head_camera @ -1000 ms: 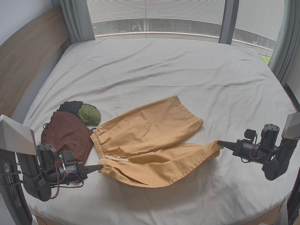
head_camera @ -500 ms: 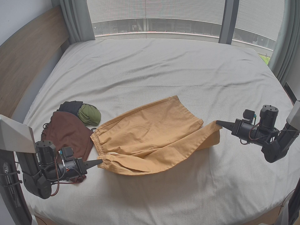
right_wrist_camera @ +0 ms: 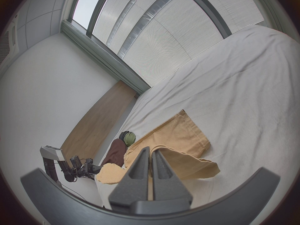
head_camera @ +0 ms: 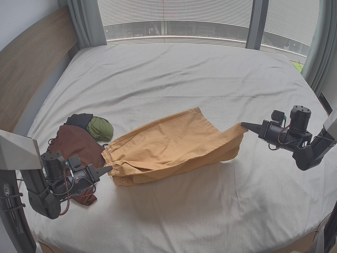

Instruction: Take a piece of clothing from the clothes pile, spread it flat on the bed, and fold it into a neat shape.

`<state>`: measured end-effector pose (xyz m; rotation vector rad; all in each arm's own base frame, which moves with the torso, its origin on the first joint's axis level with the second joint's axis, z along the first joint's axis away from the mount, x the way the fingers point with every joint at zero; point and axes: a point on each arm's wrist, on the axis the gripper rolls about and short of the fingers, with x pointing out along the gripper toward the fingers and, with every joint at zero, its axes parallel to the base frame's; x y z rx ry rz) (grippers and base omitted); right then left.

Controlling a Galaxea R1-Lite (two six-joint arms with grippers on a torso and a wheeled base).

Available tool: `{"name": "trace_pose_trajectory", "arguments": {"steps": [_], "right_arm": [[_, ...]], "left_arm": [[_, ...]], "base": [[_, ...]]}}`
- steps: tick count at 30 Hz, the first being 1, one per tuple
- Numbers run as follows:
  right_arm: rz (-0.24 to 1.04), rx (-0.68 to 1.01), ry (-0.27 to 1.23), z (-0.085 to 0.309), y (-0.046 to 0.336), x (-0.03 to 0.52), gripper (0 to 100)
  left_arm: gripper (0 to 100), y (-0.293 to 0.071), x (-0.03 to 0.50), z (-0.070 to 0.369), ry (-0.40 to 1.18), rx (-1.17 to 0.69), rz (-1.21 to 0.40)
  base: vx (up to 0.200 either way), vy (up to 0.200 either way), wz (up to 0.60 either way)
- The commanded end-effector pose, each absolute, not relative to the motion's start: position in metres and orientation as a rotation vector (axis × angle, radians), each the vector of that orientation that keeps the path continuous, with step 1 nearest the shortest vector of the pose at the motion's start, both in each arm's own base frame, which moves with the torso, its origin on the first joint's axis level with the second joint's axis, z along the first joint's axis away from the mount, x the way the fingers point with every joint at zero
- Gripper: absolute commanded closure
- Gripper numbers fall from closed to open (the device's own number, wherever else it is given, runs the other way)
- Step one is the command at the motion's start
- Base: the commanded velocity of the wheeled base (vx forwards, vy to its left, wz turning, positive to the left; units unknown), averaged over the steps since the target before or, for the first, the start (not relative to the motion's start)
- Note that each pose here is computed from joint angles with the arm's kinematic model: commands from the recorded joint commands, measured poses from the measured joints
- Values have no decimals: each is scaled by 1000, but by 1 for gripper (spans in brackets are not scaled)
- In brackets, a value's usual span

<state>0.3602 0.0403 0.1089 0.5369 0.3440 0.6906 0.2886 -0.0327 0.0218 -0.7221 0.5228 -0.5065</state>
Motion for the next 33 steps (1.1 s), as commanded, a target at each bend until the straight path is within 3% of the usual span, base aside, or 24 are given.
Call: {"name": "trace_pose_trajectory", "arguments": {"steps": [1,17,33], "right_arm": [[699,528,317,118,42,367,100],[702,521,300,128,50,410,100],[727,508,282,132,84,459,100]], "left_arm": [[100,-36,291,29,495,-735,-511],[100,-44,300,41,437,-799,-455],[100,-38,303,40,429,-806,-434]], "base": [[0,0,0],[0,0,0],[0,0,0]]}}
